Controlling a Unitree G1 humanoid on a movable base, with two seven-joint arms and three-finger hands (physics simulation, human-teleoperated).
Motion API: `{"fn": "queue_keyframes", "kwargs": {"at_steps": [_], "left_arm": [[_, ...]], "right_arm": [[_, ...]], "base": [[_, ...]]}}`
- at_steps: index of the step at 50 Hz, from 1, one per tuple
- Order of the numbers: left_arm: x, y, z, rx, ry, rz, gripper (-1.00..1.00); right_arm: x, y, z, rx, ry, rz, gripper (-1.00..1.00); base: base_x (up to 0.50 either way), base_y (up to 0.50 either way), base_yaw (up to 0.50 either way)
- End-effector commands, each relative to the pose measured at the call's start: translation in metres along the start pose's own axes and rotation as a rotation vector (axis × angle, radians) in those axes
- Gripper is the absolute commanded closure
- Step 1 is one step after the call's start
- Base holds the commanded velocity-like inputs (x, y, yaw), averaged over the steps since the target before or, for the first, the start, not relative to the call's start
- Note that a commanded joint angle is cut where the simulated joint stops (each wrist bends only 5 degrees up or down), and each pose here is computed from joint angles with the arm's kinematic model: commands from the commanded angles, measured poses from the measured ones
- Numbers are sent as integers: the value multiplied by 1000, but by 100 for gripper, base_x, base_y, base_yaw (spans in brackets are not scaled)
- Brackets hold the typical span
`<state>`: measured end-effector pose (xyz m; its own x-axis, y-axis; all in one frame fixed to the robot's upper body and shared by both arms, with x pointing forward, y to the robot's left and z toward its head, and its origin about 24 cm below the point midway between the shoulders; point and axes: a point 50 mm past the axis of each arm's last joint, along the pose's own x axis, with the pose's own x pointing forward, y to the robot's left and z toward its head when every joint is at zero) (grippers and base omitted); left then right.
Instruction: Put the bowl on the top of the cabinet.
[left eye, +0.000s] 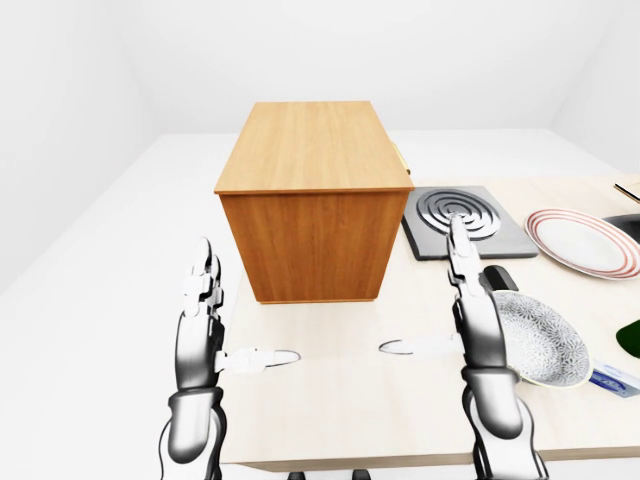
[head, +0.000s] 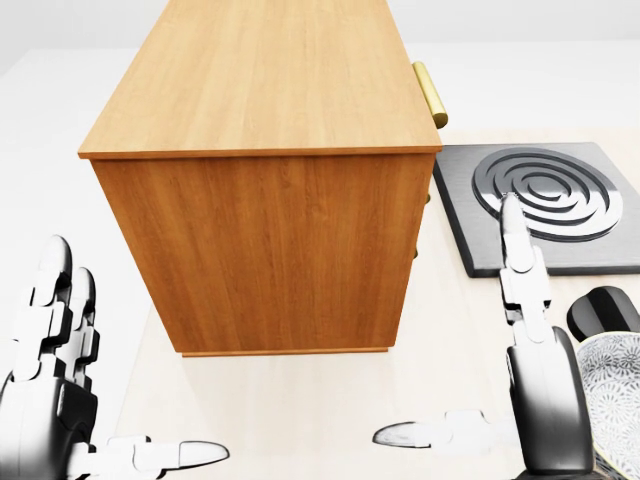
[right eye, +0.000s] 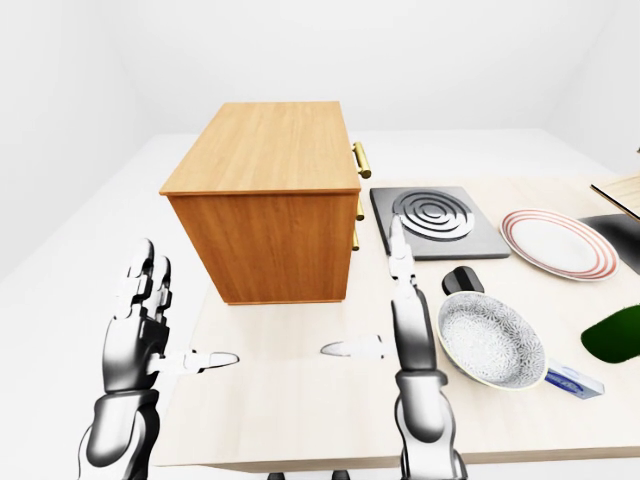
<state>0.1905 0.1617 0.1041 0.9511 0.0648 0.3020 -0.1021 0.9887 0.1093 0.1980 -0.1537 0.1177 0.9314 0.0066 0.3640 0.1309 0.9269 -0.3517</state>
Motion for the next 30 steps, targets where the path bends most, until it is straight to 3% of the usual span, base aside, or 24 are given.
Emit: {"fn": "queue_keyframes", "kwargs": {"at_steps": [1, 13, 22, 30], "left_arm": [[1, -1, -1, 8, 4, 3, -100], [2, 1, -2, 16, 2, 16, -100], [3, 2, -1, 16, -3, 22, -100], [3, 1, 0, 18, -8, 23, -100]], "right_arm": [[4, -31, 20, -152, -89, -68, -100], [3, -44, 20, -154, -78, -95, -100], [0, -62, 29, -237, -106, -129, -100], [-19, -79, 7, -321, 69, -99, -100]], "base": [[0, 0, 0], [0, 0, 0], [0, 0, 0], [0, 0, 0]]}}
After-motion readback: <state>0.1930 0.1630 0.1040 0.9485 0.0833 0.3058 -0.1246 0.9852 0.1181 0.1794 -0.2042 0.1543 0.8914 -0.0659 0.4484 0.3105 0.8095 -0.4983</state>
